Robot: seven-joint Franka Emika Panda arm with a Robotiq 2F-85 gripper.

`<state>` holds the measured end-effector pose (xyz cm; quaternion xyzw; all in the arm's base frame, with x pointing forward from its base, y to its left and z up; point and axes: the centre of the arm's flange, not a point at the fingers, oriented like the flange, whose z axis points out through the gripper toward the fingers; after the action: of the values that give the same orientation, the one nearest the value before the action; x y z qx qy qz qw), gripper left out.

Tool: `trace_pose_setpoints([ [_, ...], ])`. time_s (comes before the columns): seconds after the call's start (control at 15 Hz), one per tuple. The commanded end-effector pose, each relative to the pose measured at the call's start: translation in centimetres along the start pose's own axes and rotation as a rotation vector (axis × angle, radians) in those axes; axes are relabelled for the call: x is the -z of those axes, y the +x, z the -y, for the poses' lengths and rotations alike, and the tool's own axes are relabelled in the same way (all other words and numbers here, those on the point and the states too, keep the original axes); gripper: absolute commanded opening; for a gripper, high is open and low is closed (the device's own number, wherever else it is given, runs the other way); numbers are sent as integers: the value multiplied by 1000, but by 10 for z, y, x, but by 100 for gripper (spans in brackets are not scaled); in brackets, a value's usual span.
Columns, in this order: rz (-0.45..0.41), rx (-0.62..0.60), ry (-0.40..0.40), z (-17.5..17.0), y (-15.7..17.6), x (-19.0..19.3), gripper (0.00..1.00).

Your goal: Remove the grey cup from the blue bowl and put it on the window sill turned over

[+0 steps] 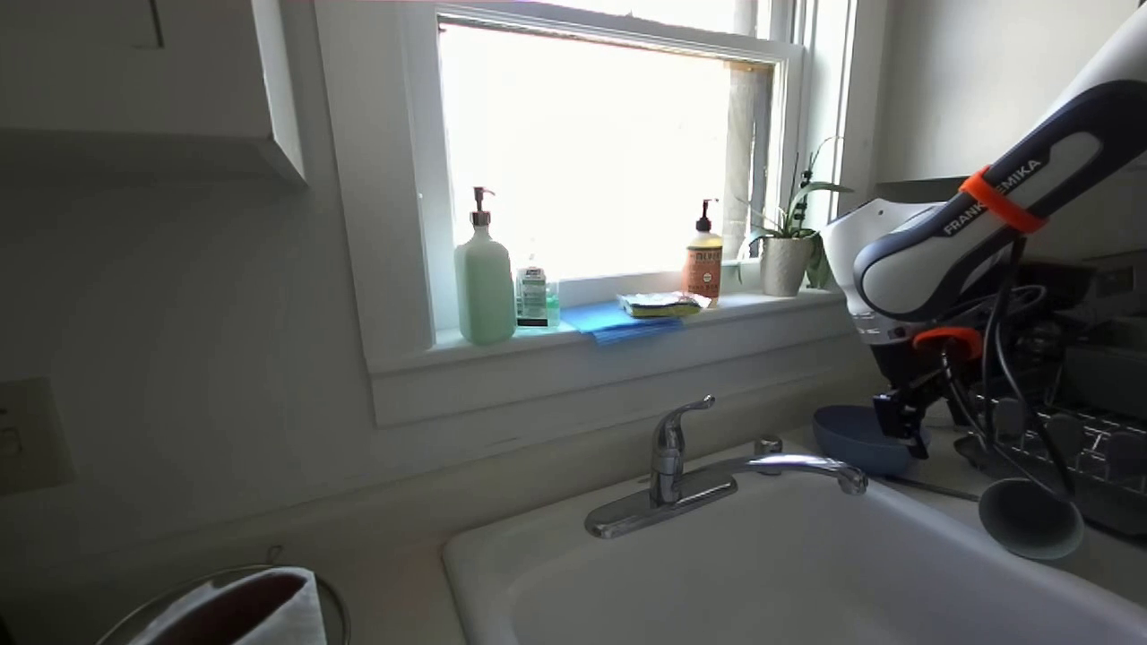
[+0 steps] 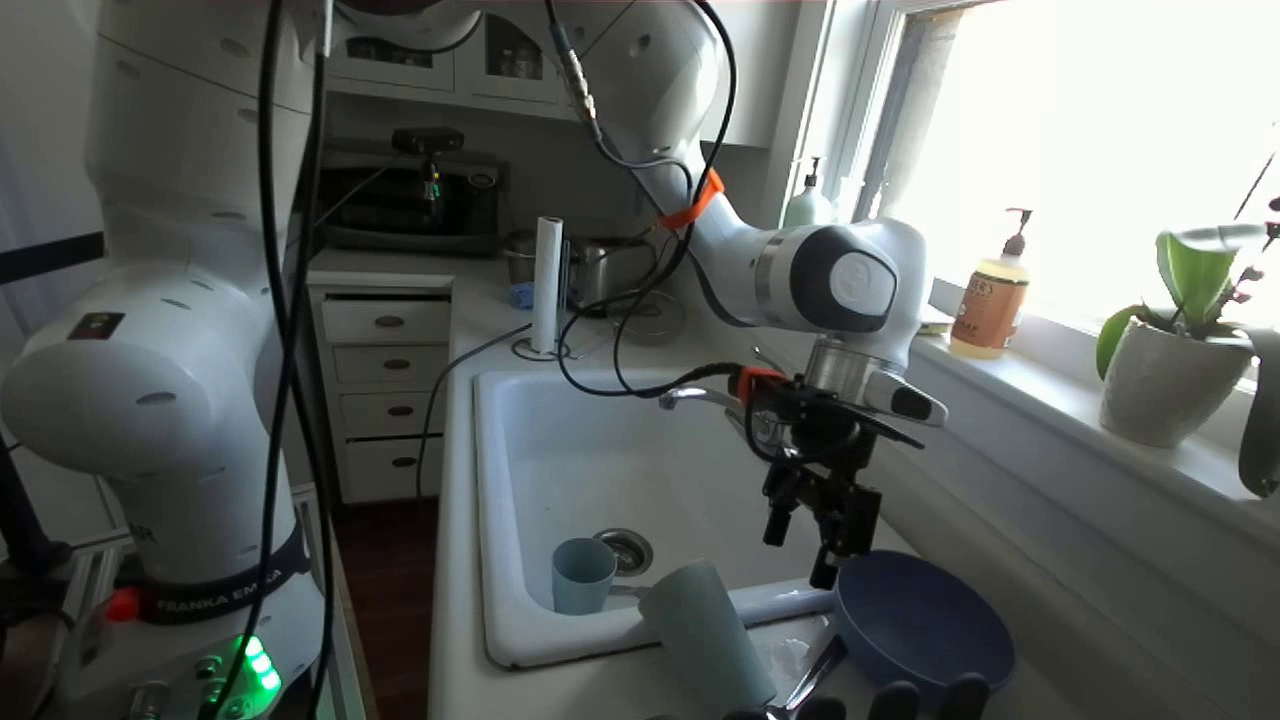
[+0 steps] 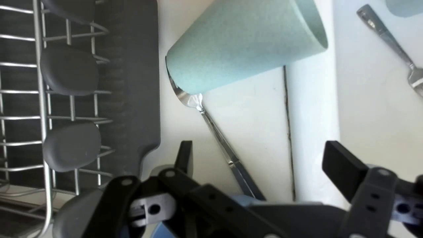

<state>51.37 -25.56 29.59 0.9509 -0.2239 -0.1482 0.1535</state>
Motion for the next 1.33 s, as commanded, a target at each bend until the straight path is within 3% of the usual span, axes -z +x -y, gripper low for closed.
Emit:
trace_pose_setpoints([
  [0.0,3,-193,24,-20,-11,-4,100],
  [0.33,108,-389,-1,-47,-22,-16,100],
  [0.47,90,-341,-25,-44,-11,-20,100],
  [0.8,104,-362,-29,-50,-13,-22,100],
  [1.27,172,-351,-53,-44,-69,-69,100],
])
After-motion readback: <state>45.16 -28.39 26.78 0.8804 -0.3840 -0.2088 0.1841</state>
